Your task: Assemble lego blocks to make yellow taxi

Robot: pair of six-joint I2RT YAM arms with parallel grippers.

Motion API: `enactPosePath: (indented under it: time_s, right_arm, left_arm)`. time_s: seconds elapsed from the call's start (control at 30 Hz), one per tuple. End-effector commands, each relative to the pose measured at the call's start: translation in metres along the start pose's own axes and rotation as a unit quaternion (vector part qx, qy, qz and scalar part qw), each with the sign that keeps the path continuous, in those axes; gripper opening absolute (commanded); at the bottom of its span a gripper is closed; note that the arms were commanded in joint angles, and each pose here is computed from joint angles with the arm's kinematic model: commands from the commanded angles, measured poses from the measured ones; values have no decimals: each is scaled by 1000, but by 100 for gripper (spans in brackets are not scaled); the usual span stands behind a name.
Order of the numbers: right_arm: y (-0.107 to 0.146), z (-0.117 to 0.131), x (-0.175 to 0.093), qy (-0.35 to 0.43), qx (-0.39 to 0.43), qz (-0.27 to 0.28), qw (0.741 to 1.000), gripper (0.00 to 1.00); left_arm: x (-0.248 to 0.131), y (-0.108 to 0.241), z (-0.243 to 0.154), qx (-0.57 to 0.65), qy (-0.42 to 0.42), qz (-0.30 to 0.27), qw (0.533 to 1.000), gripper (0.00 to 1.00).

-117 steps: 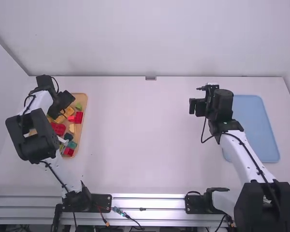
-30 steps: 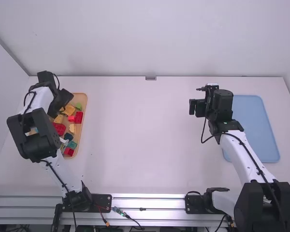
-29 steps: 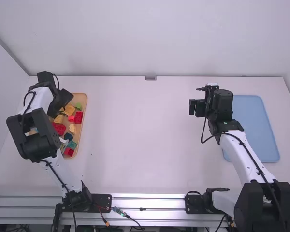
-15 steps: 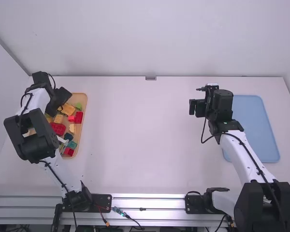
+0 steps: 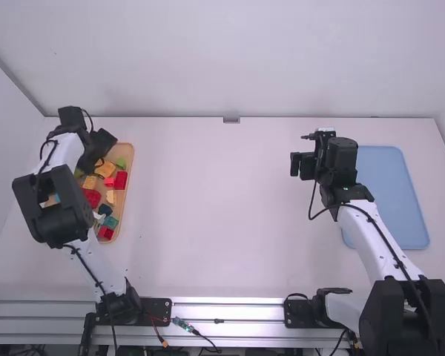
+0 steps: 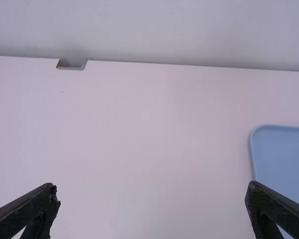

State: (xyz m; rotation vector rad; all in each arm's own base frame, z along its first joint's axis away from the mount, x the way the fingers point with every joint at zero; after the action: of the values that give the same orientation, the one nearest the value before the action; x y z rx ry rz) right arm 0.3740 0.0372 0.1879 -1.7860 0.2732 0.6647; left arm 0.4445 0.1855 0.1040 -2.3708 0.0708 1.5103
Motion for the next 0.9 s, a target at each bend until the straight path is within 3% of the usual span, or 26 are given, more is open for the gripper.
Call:
enactPosePath:
  time_s: [0.0,0.27,0.4,0.73,0.87]
  right_arm:
    - [-13,-2,-2,2,-1,-14,1000,99]
    - [-12,-2,-2,1,-2,-12,1000,99]
    - [-12,-2,-2,1,-1,-12,1000,99]
    - [-12,-2,-2,1,-2,-11,1000,99]
    - [-11,-2,-2,0,-1,-10,1000,99]
  left_arm:
    - [20,2,10,-22,-37,10,999,99]
    - [51,2,15,-24,-130,71,989,99]
    - [49,-4,24,-52,-174,46,982,97]
    - [64,6,34,-58,-174,55,981,100]
    - [73,11,42,-59,-177,56,981,96]
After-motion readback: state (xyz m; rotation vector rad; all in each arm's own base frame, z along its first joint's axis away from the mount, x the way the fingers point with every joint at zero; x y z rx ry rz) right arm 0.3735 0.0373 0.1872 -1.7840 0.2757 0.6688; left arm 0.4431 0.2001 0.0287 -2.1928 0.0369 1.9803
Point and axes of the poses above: each hand's point on the last joint's axis, 136 mm out from that joint toward the fingers, its own x axis out along the fingers, its own z axis along the line the jaws close on, y = z × x, the point moved 3 cm from there along -x, back along the fingers, and after that the axes turned 15 degrees about -x, right-handed, at the moved point
